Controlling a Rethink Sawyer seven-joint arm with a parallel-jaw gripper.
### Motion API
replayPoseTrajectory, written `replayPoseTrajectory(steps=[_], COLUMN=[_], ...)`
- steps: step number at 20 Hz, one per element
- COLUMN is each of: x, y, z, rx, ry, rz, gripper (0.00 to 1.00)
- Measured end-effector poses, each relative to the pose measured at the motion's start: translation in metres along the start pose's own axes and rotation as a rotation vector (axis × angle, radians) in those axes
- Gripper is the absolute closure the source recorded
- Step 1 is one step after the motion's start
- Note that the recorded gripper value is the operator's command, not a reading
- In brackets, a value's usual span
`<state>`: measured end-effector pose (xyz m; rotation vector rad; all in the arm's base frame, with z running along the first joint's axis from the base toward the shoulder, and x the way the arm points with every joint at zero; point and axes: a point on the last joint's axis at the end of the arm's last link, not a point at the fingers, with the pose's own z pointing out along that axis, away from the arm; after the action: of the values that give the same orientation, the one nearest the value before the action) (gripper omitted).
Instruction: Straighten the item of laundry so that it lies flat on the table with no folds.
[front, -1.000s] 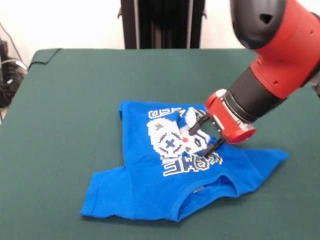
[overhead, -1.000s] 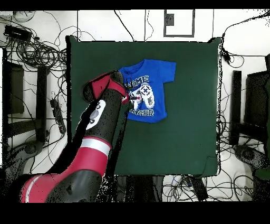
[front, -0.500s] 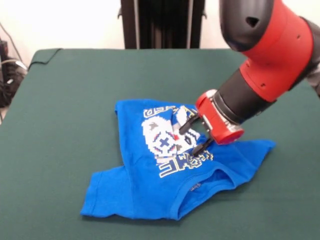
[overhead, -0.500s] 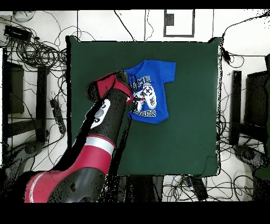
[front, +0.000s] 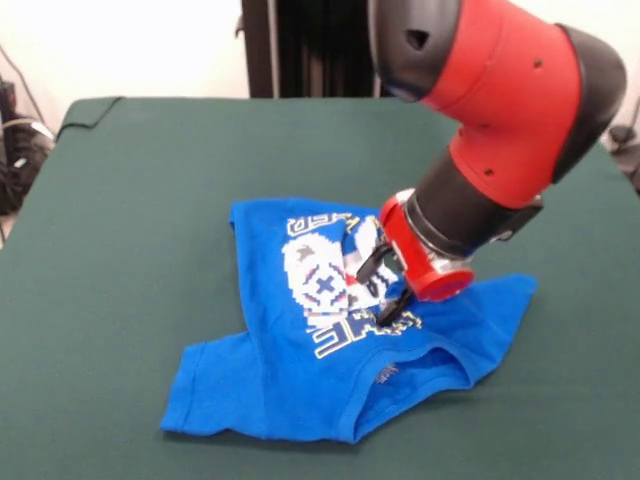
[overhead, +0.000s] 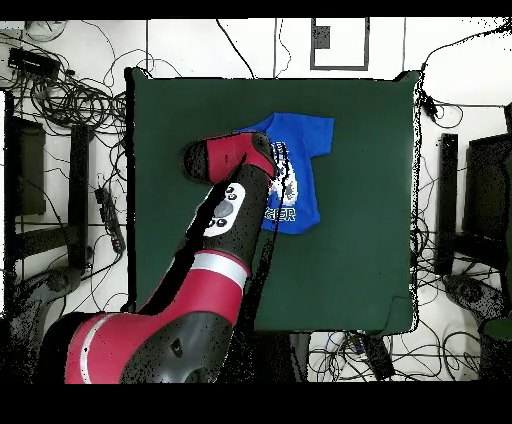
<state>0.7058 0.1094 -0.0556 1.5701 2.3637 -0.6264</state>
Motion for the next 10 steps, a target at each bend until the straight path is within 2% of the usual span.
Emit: replayPoseTrajectory(steps=[7,10], x=[-0.016,-0.017], y=[0.010,0.011], z=[0.004,0.004], rx=[-0.062,-0.066], ry=[0.034,0.037], rz=[0.052,0.057], gripper=[0.00,0.00])
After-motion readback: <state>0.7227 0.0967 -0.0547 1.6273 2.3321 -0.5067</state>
